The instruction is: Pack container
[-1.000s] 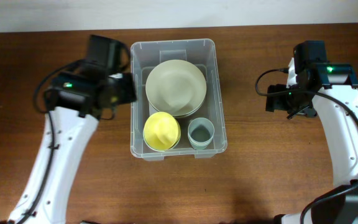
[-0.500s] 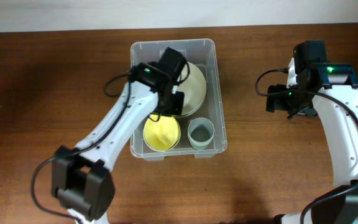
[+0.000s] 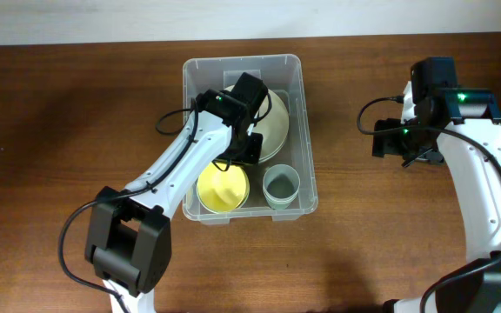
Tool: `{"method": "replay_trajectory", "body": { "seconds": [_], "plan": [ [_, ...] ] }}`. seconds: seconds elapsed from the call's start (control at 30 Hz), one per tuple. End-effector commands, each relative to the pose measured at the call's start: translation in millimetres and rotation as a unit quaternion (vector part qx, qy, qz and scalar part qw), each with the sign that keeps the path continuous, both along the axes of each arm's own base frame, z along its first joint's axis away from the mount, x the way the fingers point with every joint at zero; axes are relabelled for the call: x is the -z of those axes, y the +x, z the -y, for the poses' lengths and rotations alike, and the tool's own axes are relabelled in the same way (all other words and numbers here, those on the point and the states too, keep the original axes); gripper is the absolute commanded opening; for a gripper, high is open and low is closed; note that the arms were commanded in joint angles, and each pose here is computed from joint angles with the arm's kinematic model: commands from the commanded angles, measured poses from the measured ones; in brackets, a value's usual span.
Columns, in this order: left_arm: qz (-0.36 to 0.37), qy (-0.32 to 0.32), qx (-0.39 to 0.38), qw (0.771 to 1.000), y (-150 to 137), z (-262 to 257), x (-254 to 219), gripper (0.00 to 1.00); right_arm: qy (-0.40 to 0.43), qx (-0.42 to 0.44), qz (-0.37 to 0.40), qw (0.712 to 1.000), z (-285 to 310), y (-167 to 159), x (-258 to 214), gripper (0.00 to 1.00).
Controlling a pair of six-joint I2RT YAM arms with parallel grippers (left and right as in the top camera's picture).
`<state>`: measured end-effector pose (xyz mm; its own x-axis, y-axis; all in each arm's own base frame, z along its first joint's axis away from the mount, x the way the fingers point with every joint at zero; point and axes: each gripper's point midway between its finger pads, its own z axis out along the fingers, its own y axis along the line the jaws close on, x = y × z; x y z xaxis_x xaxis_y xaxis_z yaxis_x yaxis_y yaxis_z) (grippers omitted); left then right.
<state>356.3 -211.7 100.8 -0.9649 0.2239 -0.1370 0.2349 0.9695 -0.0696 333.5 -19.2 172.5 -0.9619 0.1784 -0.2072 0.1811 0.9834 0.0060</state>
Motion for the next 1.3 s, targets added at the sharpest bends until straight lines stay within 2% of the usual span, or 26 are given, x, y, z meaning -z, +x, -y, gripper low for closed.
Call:
{"method": "replay_trajectory", "body": {
  "seconds": [0.0,0.17,0.3,0.7,1.27],
  "plan": [
    [0.027,-0.016,0.009,0.999,9,5,-24,0.01,-0.008,0.002,-0.002,1.000,3,-1,1,0.82],
    [0.094,-0.008,-0.010,0.995,16,-8,-79,0.01,-0.008,0.002,-0.002,1.000,3,0,1,0.81],
    [0.103,0.001,-0.020,0.994,6,-20,-96,0.01,-0.008,0.002,-0.002,1.000,3,0,1,0.81],
    [0.049,0.027,-0.023,0.998,-15,-30,-58,0.01,-0.008,0.002,-0.005,1.000,3,-2,1,0.82],
    [0.063,0.014,-0.023,0.998,-3,-22,-27,0.01,-0.008,0.002,-0.010,1.000,3,-4,2,0.81]
  ]
}}
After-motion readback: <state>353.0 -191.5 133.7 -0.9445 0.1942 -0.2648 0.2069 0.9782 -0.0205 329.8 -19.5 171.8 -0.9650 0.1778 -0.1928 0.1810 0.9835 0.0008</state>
